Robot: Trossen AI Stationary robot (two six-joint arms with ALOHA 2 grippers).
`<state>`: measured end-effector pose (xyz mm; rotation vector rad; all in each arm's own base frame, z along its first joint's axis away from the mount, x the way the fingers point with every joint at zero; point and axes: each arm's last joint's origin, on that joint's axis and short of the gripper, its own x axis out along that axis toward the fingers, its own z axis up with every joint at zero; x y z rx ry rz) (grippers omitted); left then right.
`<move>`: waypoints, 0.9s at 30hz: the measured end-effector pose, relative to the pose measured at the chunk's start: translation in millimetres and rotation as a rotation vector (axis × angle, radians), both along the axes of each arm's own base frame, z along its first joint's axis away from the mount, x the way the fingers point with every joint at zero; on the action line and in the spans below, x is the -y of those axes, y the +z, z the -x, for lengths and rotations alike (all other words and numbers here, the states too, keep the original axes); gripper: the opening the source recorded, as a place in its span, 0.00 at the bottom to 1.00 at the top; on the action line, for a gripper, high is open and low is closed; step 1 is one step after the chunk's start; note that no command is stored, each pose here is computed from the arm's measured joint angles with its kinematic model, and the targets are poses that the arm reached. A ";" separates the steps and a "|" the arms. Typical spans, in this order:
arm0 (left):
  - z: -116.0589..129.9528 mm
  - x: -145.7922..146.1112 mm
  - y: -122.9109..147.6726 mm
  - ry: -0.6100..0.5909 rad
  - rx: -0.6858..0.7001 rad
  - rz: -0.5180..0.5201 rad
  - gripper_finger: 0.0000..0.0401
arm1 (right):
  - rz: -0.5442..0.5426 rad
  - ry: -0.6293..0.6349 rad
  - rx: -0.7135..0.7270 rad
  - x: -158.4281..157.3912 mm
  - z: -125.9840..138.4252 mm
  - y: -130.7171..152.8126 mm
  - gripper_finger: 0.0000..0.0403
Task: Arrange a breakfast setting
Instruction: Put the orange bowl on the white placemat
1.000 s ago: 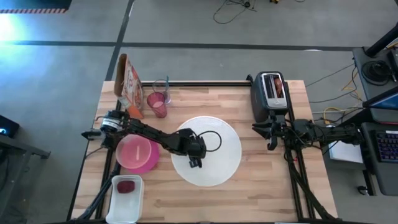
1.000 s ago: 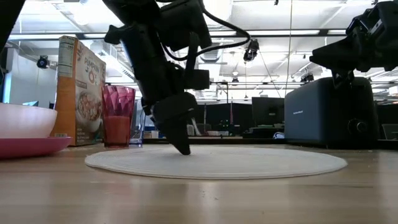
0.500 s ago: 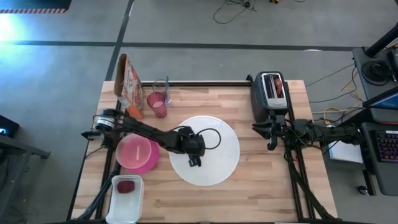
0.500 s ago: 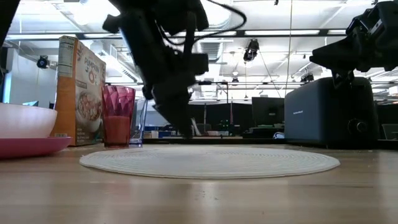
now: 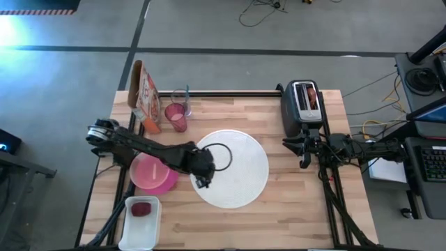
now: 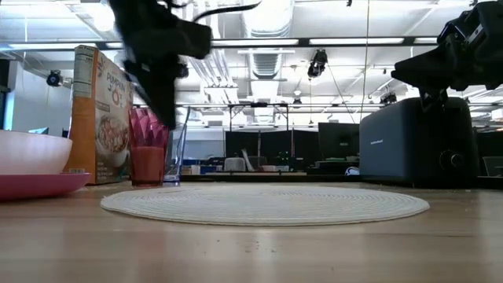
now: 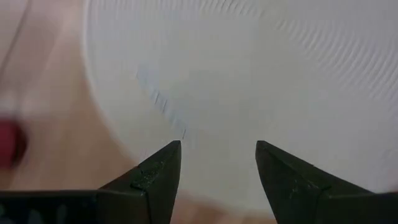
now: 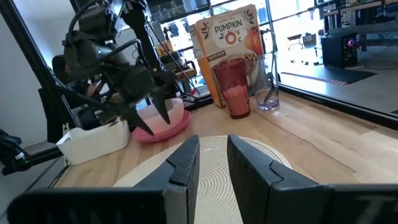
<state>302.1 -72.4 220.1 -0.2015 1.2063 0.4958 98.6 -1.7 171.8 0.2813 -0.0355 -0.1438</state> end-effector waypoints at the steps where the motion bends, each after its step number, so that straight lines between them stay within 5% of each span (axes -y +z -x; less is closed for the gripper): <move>1: 6.6 1.2 3.3 0.027 -0.024 0.015 0.48 | 0.000 0.000 0.000 0.0 0.0 0.0 0.18; 6: 39.5 12.7 19.0 0.160 -0.142 0.103 0.51 | 0.000 0.000 0.000 0.0 0.0 0.0 0.18; 15: 78.8 39.2 34.3 0.309 -0.197 0.094 0.69 | 0.000 0.000 0.000 0.0 0.0 -0.1 0.18; 27: 91.3 55.6 3.8 0.333 -0.260 0.017 0.71 | 0.000 0.000 0.000 0.0 0.0 0.0 0.18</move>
